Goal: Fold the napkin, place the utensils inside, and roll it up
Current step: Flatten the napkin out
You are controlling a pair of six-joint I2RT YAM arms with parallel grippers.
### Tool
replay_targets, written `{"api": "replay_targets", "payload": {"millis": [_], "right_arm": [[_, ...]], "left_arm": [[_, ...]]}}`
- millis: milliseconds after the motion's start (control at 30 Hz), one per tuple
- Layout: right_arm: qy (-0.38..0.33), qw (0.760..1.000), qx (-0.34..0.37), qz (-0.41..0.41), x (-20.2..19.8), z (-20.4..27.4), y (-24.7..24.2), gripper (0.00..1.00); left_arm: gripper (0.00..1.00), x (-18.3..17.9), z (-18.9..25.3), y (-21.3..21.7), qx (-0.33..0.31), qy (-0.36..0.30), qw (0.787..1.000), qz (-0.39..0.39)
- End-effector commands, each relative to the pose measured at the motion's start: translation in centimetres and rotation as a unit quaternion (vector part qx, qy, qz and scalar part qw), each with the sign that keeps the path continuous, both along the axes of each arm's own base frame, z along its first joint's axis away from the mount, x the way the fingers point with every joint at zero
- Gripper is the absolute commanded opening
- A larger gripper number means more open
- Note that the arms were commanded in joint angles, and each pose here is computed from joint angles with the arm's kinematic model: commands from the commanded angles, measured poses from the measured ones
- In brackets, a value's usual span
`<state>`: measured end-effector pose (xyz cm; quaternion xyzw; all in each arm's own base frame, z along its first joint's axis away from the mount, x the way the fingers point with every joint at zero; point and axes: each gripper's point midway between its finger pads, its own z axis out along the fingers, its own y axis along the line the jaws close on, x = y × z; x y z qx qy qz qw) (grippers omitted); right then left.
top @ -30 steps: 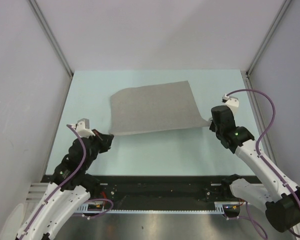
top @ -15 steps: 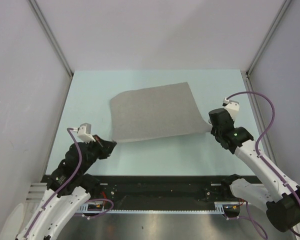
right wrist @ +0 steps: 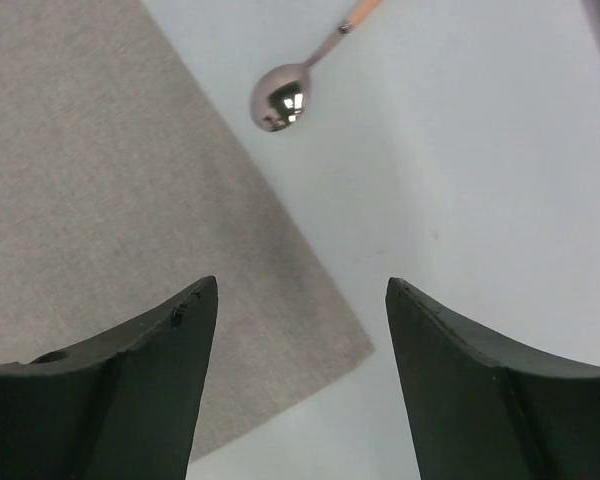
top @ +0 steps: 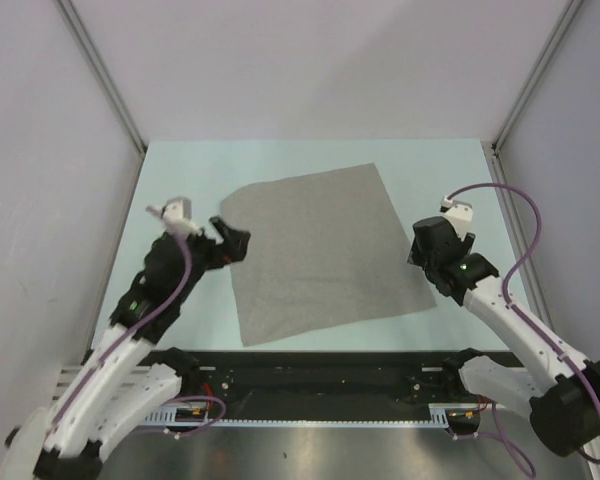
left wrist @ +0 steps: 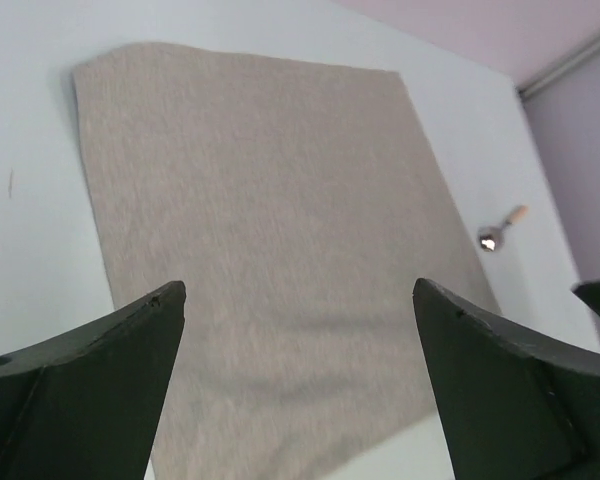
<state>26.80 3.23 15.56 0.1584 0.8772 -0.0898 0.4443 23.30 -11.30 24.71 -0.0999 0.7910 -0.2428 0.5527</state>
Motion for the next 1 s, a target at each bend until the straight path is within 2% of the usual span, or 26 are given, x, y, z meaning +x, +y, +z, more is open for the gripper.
{"api": "replay_targets", "payload": {"millis": [0,33,67,100,133,200,233,300,367,567,733,967], "right_arm": [[-0.015,0.995,0.063,0.070,3.0,-0.1,4.7,0.73],[-0.015,0.994,0.071,0.078,3.2,-0.2,5.2,0.73],[-0.017,0.993,0.077,0.091,3.4,-0.2,6.2,0.73],[-0.010,0.992,0.081,0.097,3.5,-0.6,6.7,0.73],[-0.014,0.991,0.086,0.102,3.6,-0.4,7.1,0.73],[-0.014,0.988,0.095,0.121,3.5,-0.5,8.2,0.74],[-0.016,0.987,0.098,0.130,3.5,-0.4,8.7,0.74],[-0.014,0.984,0.103,0.142,3.5,-0.5,9.2,0.75],[-0.013,0.984,0.100,0.148,3.7,-0.6,9.4,0.76],[-0.005,0.982,0.102,0.158,4.1,-1.0,10.0,0.76],[0.004,0.981,0.106,0.163,4.2,-1.6,10.5,0.77],[0.016,0.981,0.103,0.165,4.8,-2.2,11.0,0.77]], "left_arm": [[1.00,10.1,1.5,0.4,0.048,-0.037,0.997,0.044],[1.00,12.8,-2.2,0.4,0.059,0.018,0.997,0.040],[1.00,14.6,-2.2,1.5,0.045,0.028,0.997,0.059],[1.00,16.6,-2.7,4.4,0.037,0.029,0.994,0.098],[1.00,18.2,-6.0,5.1,0.030,0.066,0.992,0.102],[1.00,20.6,-7.0,7.5,-0.004,0.055,0.991,0.125],[1.00,21.3,-9.4,7.0,-0.019,0.081,0.991,0.101],[1.00,23.0,-10.0,8.1,-0.027,0.086,0.991,0.103],[1.00,24.1,-11.9,7.7,-0.039,0.103,0.990,0.084],[1.00,26.8,-13.7,7.8,-0.093,0.089,0.990,0.061],[1.00,27.9,-16.6,7.1,-0.124,0.119,0.984,0.044],[1.00,29.3,-17.1,6.3,-0.152,0.119,0.981,0.025]]}}
